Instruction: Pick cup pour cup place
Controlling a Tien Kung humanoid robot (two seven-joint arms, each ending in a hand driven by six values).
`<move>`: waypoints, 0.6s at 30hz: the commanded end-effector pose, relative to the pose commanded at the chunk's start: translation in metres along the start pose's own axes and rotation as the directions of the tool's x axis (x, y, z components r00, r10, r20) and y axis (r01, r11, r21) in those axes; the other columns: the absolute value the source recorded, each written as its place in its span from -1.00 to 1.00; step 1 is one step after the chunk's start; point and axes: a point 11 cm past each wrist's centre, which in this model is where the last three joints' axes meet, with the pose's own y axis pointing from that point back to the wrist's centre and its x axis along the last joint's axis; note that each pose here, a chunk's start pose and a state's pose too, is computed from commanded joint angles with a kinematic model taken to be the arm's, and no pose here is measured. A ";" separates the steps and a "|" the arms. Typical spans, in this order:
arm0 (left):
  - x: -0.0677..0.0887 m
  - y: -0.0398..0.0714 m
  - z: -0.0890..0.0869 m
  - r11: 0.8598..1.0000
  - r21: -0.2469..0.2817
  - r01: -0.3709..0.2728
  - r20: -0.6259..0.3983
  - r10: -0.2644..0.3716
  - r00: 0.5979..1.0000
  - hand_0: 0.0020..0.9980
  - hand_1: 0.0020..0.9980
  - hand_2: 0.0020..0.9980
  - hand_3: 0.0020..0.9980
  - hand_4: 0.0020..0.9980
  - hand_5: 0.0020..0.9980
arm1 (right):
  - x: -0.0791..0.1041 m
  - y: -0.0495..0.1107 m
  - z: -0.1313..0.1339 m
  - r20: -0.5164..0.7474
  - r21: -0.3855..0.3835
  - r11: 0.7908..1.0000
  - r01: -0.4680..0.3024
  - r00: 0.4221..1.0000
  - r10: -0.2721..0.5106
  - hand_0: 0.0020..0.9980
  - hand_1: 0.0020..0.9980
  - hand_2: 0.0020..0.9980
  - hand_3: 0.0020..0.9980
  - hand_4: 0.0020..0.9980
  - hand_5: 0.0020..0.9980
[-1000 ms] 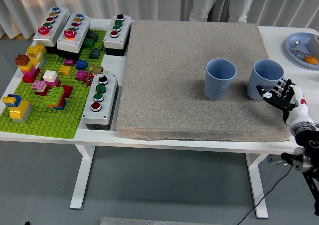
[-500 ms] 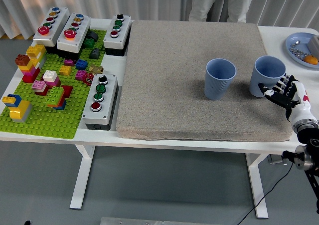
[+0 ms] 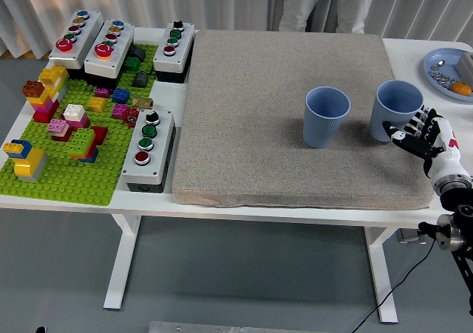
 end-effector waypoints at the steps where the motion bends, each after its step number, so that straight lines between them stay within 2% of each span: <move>1: 0.000 0.000 0.000 1.000 0.000 0.000 0.001 0.000 1.000 0.39 0.36 0.47 0.35 -0.05 0.97 | 0.000 0.000 0.000 -0.001 0.001 1.000 -0.001 1.000 0.001 0.68 0.40 0.24 0.39 0.53 -0.60; 18: -0.001 0.000 0.001 1.000 -0.001 0.002 0.004 -0.002 1.000 0.39 0.36 0.47 0.35 -0.05 0.97 | 0.002 -0.001 -0.001 0.005 0.003 1.000 -0.006 1.000 0.006 0.68 0.40 0.23 0.37 0.52 -0.61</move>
